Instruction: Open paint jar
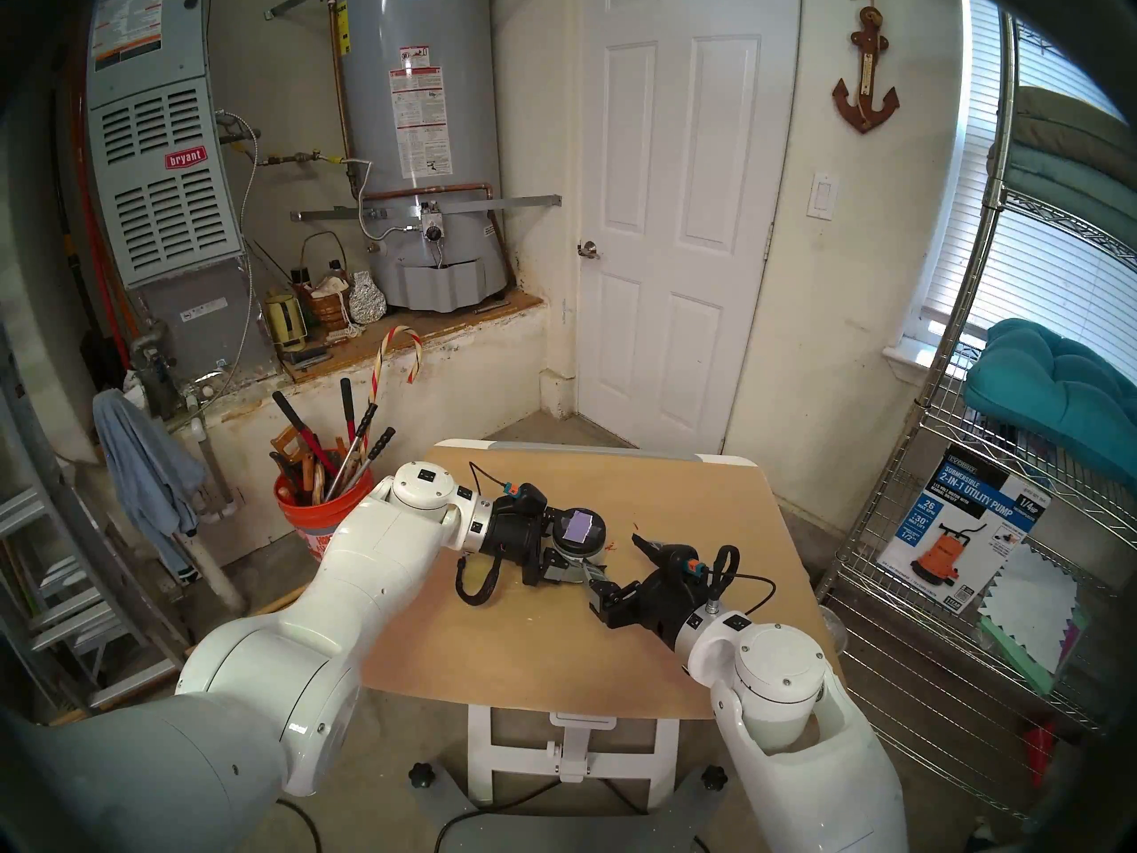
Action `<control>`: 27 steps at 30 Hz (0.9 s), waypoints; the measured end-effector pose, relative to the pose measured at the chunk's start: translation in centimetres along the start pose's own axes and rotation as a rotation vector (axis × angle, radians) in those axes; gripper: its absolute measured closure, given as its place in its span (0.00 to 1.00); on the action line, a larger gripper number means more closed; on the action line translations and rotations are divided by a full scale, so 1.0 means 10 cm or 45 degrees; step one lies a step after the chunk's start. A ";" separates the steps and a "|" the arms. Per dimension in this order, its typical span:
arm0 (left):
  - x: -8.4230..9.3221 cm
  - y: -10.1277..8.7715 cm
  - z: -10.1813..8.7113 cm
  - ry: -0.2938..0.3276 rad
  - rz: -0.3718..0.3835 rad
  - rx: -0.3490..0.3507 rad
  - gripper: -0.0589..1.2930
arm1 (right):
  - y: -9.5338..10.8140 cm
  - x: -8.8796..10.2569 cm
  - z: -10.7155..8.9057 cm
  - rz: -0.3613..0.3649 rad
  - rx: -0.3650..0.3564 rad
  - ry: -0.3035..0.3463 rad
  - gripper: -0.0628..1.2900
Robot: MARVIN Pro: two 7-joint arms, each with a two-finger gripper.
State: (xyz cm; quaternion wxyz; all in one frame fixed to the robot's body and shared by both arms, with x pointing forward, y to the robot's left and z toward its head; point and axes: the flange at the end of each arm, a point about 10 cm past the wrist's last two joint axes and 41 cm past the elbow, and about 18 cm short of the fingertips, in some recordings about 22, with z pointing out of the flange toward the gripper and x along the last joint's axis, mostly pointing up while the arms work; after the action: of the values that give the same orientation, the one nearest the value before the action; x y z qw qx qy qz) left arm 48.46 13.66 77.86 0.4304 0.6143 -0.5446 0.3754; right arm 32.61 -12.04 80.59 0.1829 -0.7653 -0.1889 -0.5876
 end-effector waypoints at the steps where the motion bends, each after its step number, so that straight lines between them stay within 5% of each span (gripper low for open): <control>1: 0.00 0.00 0.00 0.000 0.000 0.000 0.37 | -0.01 0.00 0.01 -0.002 0.006 0.007 0.02; 14: 0.00 0.00 0.00 -0.001 -0.009 0.001 0.37 | -0.10 0.03 0.05 -0.049 0.110 0.141 0.02; 27: -0.01 0.02 -0.01 0.003 -0.015 0.011 0.37 | -0.10 -0.09 0.26 -0.078 0.131 0.154 0.02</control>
State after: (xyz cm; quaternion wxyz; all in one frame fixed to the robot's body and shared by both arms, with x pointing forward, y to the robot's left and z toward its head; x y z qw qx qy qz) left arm 48.30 13.77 77.80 0.4305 0.6189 -0.5387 0.3760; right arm 34.09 -9.97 79.17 0.2149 -0.7117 -0.2307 -0.6277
